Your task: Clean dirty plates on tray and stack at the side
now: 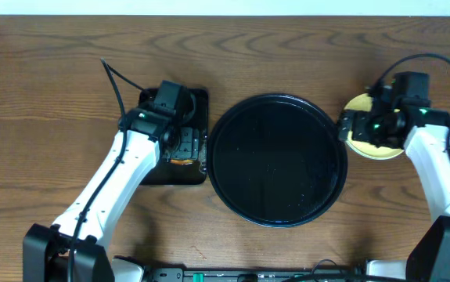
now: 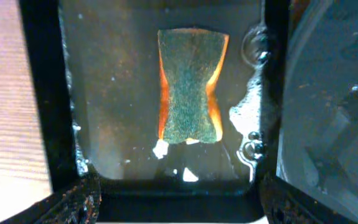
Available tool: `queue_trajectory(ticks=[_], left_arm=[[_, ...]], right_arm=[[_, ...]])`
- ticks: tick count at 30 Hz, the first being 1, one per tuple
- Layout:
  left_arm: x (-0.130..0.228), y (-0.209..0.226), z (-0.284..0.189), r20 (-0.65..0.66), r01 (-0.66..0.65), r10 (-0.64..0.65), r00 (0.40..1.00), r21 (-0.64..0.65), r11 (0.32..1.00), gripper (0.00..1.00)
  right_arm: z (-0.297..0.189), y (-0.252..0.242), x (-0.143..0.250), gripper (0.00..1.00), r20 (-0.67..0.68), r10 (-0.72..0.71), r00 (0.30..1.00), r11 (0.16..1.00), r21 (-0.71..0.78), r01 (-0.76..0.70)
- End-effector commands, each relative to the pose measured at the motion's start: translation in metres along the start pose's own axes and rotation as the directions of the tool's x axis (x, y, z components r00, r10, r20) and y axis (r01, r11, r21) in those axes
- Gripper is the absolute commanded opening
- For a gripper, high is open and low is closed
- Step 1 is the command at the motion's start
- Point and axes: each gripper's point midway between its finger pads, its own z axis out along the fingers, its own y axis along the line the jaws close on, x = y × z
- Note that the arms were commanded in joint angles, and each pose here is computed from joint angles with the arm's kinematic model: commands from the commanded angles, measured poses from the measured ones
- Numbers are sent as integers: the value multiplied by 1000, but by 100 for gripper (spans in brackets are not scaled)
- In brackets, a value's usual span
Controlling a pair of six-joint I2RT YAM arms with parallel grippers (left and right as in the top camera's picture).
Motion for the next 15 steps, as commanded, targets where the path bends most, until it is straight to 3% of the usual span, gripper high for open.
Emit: queue_trajectory(ticks=[1, 7, 15], left_arm=[[-7, 1, -17, 8, -2, 2, 1000, 7, 1000, 83], [4, 5, -38, 36, 40, -40, 999, 17, 999, 83], [18, 13, -83, 256, 50, -71, 964, 87, 995, 83]], right_arm=[[-15, 22, -7, 99, 28, -89, 996, 996, -5, 89], [-49, 25, 2, 99, 74, -94, 993, 993, 79, 88], [-83, 36, 24, 99, 246, -163, 955, 985, 92, 144]])
